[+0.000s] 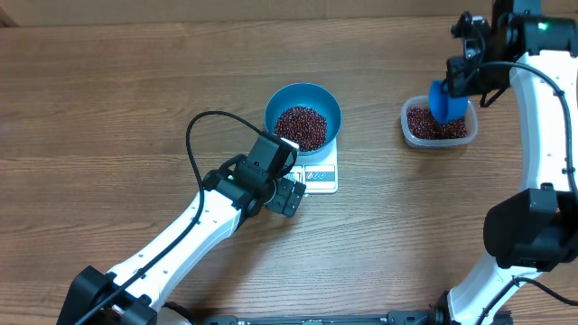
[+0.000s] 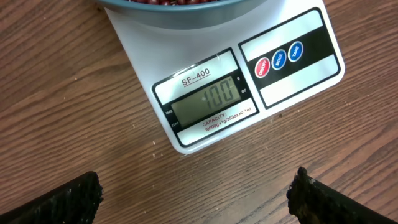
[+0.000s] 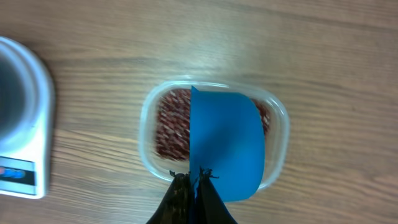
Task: Scoop item into bowl and weigh 150g on scale
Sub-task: 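Dip the scoop into the red beans and scoop with the right gripper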
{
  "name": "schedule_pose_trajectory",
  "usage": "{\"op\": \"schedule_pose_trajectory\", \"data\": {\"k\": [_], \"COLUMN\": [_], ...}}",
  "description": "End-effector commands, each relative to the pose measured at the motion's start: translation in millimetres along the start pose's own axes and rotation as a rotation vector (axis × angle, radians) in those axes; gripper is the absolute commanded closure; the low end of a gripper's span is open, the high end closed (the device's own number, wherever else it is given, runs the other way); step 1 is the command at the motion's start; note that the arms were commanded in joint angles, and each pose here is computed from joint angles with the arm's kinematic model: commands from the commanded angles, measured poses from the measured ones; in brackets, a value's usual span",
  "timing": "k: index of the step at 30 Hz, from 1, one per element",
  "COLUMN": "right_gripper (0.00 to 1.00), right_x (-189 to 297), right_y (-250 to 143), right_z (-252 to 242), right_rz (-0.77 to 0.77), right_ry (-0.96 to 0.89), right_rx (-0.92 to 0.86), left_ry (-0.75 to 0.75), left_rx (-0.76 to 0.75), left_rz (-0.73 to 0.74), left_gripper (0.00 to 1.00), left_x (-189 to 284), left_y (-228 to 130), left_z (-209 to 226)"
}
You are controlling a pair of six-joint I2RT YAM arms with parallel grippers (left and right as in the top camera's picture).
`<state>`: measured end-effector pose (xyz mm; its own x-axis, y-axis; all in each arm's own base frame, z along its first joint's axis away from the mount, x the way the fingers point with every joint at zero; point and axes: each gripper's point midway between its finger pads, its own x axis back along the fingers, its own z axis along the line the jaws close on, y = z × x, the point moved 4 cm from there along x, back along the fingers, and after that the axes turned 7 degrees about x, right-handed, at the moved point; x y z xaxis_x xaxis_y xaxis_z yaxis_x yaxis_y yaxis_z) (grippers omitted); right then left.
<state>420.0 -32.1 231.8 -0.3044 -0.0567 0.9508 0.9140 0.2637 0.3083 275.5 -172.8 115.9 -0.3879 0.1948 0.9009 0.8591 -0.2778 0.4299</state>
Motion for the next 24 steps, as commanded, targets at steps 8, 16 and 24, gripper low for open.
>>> {"op": "schedule_pose_trajectory", "data": {"k": [8, 16, 24], "right_gripper": [0.96, 0.96, 0.96], "right_x": [-37, -69, -72], "right_y": [-19, -24, -22], "right_z": [-13, 8, 41], "right_rz": [0.073, 0.033, -0.022], "right_ry": [-0.111, 0.044, 0.284], "right_rx": [0.010, 0.005, -0.016], "left_ry": [0.015, 0.015, 0.015], "left_rx": [-0.016, -0.016, -0.015], "left_rz": [-0.004, -0.004, -0.003], "left_gripper": [0.00, 0.00, 0.00], "left_x": [0, 0, 0], "left_y": [0, 0, 0], "left_z": [3, 3, 3]}}
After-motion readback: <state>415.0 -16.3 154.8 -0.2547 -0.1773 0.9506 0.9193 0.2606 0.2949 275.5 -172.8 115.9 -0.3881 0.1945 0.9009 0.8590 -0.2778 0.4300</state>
